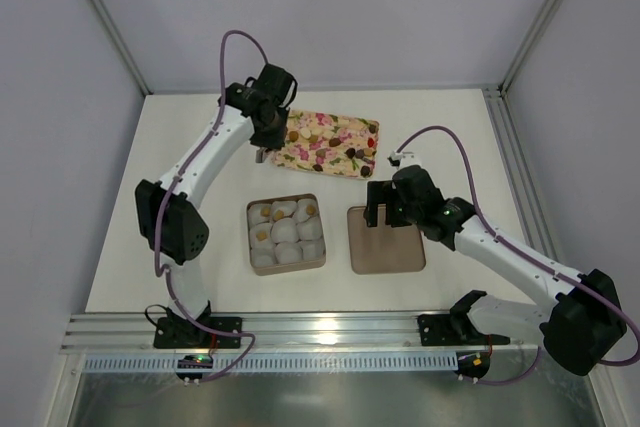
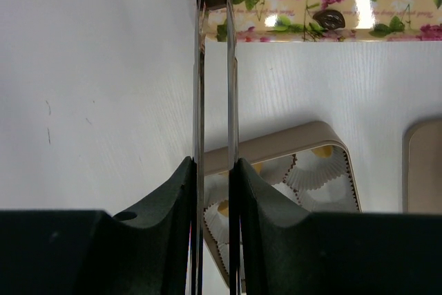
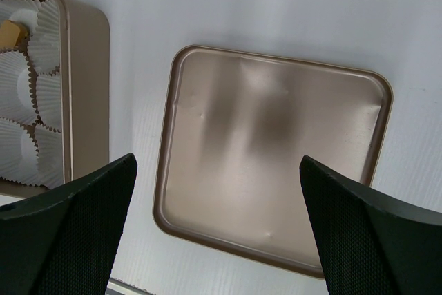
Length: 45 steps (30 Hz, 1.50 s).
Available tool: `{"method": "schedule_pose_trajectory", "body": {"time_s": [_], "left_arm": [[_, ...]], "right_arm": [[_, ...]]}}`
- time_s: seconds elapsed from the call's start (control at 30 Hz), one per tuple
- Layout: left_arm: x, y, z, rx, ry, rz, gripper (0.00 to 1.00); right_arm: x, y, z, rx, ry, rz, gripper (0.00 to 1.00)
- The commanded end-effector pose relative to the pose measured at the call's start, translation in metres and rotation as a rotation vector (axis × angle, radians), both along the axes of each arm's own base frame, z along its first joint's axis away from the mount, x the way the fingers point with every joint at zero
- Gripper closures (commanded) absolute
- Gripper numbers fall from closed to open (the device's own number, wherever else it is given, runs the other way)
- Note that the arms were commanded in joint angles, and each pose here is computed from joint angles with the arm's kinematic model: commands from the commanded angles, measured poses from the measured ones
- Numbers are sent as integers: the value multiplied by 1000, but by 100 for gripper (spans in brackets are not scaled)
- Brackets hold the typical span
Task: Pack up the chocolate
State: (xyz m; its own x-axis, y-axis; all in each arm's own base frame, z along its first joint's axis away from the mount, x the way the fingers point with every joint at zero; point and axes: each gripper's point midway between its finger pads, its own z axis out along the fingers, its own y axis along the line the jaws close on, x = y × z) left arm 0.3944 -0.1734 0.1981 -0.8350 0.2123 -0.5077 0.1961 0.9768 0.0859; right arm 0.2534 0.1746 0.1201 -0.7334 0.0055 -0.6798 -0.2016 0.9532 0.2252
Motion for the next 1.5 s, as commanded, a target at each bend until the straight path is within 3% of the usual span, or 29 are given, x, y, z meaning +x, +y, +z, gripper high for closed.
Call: {"method": "schedule_pose_trajectory", "body": {"time_s": [0.0,0.33,0.8,0.97,1.47], "left_arm": [[-1,-1,12,-40,-35,-5,87],[0,-10,5,-77,-30,-29,87],[24,-23,-60,-35,69,-28,89],[24,-21,-64,-22,73,-26,88],[22,-12,-42,-4,31,-25,67]], "right_arm": [[4,0,9,23,-29,-18,0],[0,-2,5,23,-23,-20,0],[-4,-7,3,22,-26,-32,0],[-4,-8,2,22,-25,-36,0],[-2,-6,-2,18,-16,-29,0]]}}
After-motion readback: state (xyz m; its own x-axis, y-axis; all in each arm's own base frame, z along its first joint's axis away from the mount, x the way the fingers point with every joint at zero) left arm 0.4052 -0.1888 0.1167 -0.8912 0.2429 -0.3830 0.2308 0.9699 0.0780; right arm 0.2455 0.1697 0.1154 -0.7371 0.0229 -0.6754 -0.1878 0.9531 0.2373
